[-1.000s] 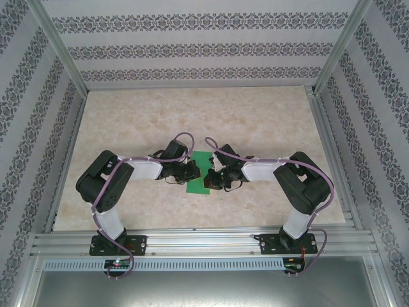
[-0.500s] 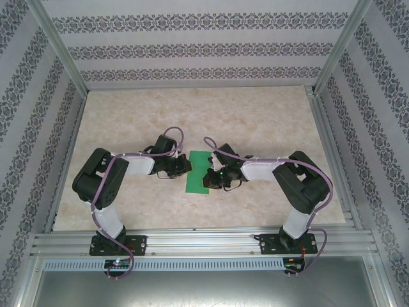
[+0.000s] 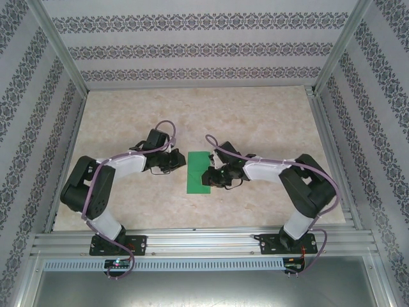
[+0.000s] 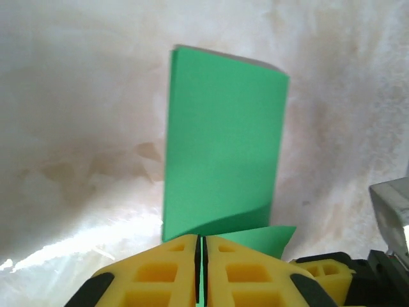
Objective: Fold a paper plane with a square sheet of paper (pick it up from the middle)
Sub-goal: Fold the triangle a second time at the center of the table, then turn over the paper at the center of the table.
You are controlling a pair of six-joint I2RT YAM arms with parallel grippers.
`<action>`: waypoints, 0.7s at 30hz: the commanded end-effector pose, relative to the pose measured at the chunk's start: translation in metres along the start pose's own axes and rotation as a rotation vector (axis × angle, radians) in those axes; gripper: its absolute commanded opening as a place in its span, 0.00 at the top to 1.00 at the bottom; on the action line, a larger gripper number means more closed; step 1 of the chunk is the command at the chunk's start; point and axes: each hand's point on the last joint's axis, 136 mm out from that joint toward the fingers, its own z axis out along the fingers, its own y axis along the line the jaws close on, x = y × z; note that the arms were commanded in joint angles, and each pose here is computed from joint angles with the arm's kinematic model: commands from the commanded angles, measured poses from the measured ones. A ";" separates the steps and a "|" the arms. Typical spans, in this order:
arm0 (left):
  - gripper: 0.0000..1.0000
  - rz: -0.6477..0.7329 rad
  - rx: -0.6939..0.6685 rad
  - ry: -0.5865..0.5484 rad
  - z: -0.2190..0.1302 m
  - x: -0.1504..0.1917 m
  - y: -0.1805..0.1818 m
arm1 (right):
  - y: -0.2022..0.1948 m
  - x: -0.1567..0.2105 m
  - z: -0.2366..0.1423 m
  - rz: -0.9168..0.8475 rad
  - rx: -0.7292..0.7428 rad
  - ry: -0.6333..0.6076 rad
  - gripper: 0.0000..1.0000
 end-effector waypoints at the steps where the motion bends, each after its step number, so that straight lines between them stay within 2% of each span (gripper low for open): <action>1: 0.85 0.063 0.013 0.012 -0.011 0.008 -0.017 | -0.003 -0.017 -0.026 0.008 0.036 -0.121 0.65; 5: 0.85 0.094 0.022 0.047 -0.003 0.020 -0.026 | -0.019 -0.022 -0.031 0.077 0.034 -0.154 0.61; 14: 0.86 0.105 0.010 0.101 0.022 0.030 -0.030 | -0.015 -0.024 -0.014 0.107 -0.034 -0.112 0.59; 21: 0.86 0.097 -0.016 0.127 0.033 0.032 -0.022 | -0.021 -0.024 -0.003 0.130 -0.023 -0.086 0.59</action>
